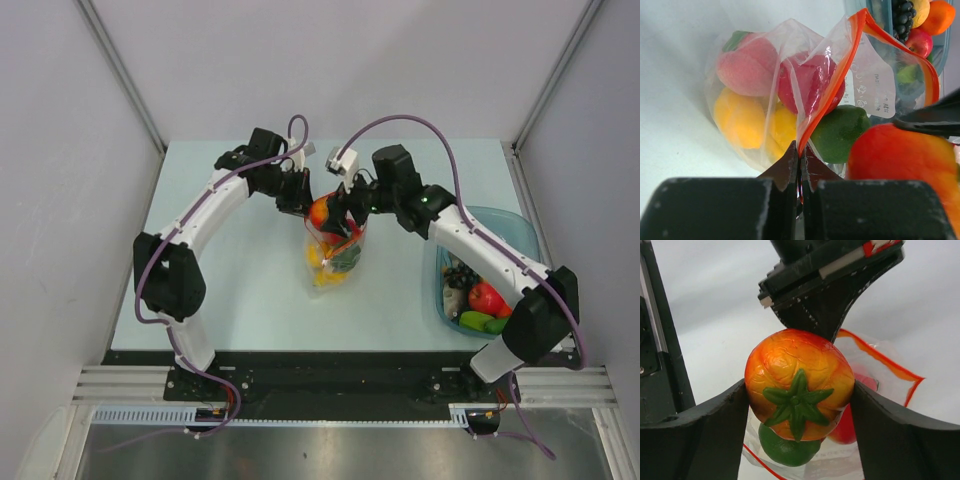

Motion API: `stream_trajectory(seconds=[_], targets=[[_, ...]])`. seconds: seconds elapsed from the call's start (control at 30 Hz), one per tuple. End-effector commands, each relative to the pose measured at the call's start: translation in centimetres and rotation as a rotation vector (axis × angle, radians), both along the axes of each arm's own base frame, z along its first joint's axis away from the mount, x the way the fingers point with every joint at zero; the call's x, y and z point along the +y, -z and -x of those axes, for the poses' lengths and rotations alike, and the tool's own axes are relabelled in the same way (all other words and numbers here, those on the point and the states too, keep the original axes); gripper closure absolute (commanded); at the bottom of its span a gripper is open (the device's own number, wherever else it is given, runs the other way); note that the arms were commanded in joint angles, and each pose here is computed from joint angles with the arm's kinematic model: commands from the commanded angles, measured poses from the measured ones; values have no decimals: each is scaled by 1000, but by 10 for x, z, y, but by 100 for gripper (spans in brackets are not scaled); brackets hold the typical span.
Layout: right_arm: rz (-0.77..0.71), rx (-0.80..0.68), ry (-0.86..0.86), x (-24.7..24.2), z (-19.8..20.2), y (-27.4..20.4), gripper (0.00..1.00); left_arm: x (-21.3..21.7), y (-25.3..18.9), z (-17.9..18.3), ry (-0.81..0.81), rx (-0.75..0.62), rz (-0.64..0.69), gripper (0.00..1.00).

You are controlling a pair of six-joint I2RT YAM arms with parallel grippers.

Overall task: Place the food in the zip-top bag and seal the zipper
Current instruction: Place the fake fruit in the zipper food storage bag, then adjust the zipper food storage bag at the center of the board.

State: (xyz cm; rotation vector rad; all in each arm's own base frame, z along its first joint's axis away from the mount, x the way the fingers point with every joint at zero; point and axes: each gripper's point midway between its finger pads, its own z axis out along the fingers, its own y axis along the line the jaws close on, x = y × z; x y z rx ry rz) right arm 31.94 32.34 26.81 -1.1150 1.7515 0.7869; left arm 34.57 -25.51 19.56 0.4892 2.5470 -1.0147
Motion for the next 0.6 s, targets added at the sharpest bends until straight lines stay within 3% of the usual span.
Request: stream_trajectory(seconds=[0.0,0.07,0.3,0.43,0.57], targets=[[39,-106,47,-5,-12,-14,10,0,-36,2,10,-98,53,94],[26,-127,68,-9,-12,-25,0,0,-37,3,10,-100,56,94],[37,-108,277,-61,-26,-49,0,1,-37,8,14,-96,58,94],[87,15,505,-116,-50,-19,1,1,-40,9,17,-104,64,94],[36,229,467,-127,-40,6,7,1,-41,10,14,-104,64,94]])
